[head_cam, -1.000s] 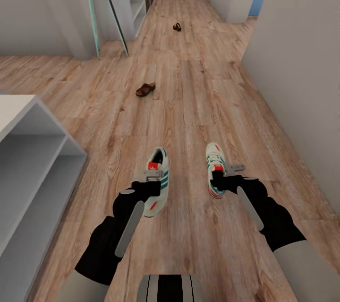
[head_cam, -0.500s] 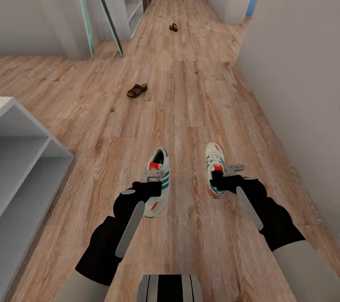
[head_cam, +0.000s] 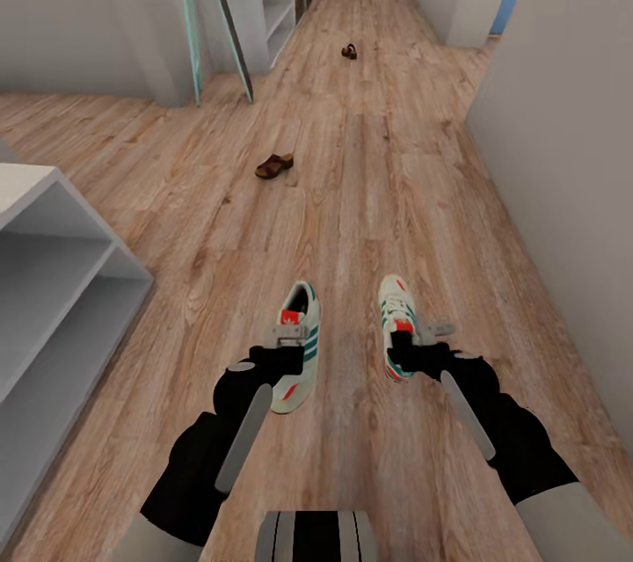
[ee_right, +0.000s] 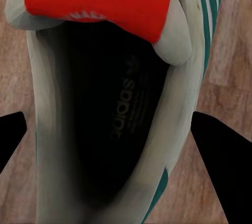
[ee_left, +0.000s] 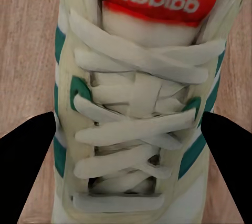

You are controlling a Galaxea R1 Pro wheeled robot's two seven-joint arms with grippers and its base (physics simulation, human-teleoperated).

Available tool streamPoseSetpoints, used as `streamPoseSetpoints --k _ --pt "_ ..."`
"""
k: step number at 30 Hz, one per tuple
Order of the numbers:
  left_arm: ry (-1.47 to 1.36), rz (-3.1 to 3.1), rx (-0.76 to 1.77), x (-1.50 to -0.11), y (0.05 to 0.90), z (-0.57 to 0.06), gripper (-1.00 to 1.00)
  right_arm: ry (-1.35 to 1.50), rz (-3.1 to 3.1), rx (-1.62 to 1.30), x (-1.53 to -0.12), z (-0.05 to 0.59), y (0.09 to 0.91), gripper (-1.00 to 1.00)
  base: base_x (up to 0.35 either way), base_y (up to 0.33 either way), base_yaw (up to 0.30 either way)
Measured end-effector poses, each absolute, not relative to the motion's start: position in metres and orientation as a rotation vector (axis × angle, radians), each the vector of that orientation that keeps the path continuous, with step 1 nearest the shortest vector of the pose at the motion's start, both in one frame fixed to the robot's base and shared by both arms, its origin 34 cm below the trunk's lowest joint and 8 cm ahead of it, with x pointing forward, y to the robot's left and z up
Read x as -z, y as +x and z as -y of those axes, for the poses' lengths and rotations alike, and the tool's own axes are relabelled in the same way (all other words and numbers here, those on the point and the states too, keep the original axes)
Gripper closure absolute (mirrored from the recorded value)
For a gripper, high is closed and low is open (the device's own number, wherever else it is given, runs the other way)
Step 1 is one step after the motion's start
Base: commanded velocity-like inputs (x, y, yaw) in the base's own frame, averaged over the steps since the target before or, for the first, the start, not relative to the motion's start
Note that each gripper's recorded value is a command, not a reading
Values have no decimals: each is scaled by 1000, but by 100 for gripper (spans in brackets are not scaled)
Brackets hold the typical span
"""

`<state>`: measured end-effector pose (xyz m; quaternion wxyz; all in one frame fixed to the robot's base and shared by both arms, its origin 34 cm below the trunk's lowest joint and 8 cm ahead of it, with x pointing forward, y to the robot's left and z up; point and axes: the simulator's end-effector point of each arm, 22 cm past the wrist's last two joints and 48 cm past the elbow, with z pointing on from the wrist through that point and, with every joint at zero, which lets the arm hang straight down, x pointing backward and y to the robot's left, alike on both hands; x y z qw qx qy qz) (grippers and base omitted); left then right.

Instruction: Pick up the two gym shoes and the two sandals from the corridor floor and place them onto the hallstand (shoe rack) in the corridor, making sure they are on the rack and not on the floor. Arrange them so the two gym shoes are next to each other and the two sandals are next to each other.

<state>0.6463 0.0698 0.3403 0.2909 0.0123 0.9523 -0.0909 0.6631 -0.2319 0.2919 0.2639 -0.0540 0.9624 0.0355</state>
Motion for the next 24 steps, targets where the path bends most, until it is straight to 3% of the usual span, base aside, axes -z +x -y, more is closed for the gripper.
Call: streamPoseSetpoints --k 7,14,24 --pt "-35 -2559 236 -304 594 -83 100 -125 -2564 -98 -293 224 588 100 0 -2 15" --pt "-74 -2542 202 -286 568 -104 100 -104 -2524 -16 -283 265 536 100 0 0 13" --pt "-85 -2572 187 -265 543 -107 100 -45 -2512 82 -273 325 493 100 0 0 200"
